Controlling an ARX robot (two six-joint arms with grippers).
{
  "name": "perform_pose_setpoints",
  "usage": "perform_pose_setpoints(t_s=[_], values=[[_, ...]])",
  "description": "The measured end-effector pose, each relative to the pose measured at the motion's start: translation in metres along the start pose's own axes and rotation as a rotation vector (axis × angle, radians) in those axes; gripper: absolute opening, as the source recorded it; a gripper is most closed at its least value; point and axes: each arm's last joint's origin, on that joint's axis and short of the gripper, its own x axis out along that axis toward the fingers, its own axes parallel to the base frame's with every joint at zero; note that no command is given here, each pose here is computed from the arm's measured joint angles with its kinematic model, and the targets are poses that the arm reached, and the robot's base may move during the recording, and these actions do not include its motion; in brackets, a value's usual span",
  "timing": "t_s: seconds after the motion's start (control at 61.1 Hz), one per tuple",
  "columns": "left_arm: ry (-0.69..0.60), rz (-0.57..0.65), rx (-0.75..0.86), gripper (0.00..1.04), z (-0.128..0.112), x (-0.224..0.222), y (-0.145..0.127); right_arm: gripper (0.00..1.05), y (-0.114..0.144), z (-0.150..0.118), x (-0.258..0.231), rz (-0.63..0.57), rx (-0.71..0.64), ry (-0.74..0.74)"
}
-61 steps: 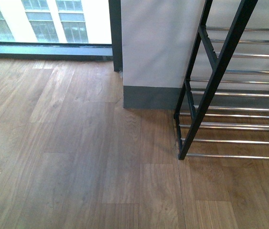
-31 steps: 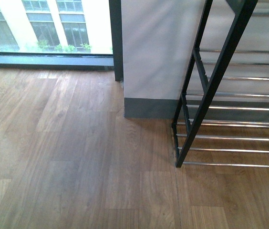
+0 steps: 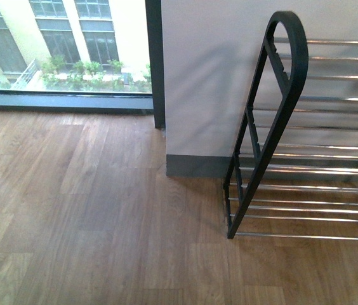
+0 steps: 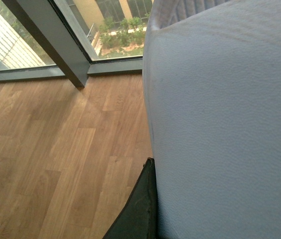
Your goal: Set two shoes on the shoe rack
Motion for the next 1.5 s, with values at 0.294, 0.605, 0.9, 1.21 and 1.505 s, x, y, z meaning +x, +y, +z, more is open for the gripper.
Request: perform_pose_setpoints(t_s=[0.294, 0.605, 0.9, 1.21, 1.505], values=[[0.000, 0.001, 0.000, 0.02, 0.000, 0.000, 0.000, 0.02, 0.000, 0.000, 0.000, -0.001, 0.000, 0.000], [0.000, 0.000, 0.000, 0.02, 0.000, 0.000, 0.000, 0.02, 0.000, 0.000, 0.000, 0.000, 0.000, 0.000], [0.001, 0.000, 0.000, 0.02, 0.000, 0.000, 0.000, 0.02, 0.000, 0.000, 0.000, 0.000, 0.000, 0.000], [0.001, 0.000, 0.000, 0.02, 0.000, 0.000, 0.000, 0.02, 0.000, 0.000, 0.000, -0.001, 0.000, 0.000], [0.001, 0.000, 0.000, 0.02, 0.000, 0.000, 0.000, 0.02, 0.017, 0.016, 0.025, 0.188, -0.143, -0.106]])
